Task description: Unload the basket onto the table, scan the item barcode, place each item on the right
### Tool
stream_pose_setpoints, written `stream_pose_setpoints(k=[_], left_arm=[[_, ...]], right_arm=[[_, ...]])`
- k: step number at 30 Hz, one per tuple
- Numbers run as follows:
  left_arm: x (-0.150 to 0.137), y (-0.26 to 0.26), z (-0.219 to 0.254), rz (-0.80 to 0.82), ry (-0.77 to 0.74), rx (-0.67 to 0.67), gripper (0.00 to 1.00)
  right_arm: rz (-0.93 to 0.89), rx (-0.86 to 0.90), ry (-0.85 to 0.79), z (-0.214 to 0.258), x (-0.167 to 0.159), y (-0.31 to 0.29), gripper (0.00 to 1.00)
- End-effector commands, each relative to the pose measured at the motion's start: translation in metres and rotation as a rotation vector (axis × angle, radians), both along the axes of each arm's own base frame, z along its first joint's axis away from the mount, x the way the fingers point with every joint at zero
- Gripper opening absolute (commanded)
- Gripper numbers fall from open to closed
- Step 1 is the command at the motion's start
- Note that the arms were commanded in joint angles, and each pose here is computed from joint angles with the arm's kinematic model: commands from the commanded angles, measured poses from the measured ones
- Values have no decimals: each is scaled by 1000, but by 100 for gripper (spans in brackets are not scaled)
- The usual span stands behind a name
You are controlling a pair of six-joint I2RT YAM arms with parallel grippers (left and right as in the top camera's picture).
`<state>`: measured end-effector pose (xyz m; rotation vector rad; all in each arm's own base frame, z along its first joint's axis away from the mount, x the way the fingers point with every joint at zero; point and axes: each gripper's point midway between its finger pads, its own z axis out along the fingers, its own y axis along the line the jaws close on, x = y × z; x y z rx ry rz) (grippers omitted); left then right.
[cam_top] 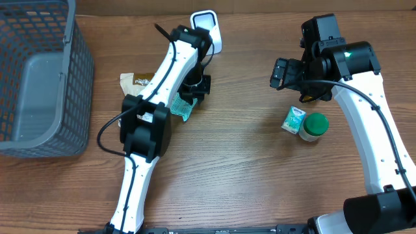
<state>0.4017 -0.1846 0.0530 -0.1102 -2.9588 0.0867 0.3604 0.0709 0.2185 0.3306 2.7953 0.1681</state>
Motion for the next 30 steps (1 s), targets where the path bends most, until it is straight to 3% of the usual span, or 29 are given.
stream_pose_setpoints(k=[1,3,9,15,20,30], left_arm=[[7,-4,34,-12,-92,-45,15],[14,-5,33,-38,-120,-55,30],[39,6,21,9,-216,44,23],[51,22,15,2,-262,140,23],[52,18,12,-39,-256,109,19],[52,19,-10,-81,-220,122,23]], right_arm=[[7,5,-22,7,0,1,100],[7,5,-22,7,0,1,100],[7,5,-22,7,0,1,100],[7,5,-22,7,0,1,100],[7,5,-22,7,0,1,100],[7,5,-23,7,0,1,100]])
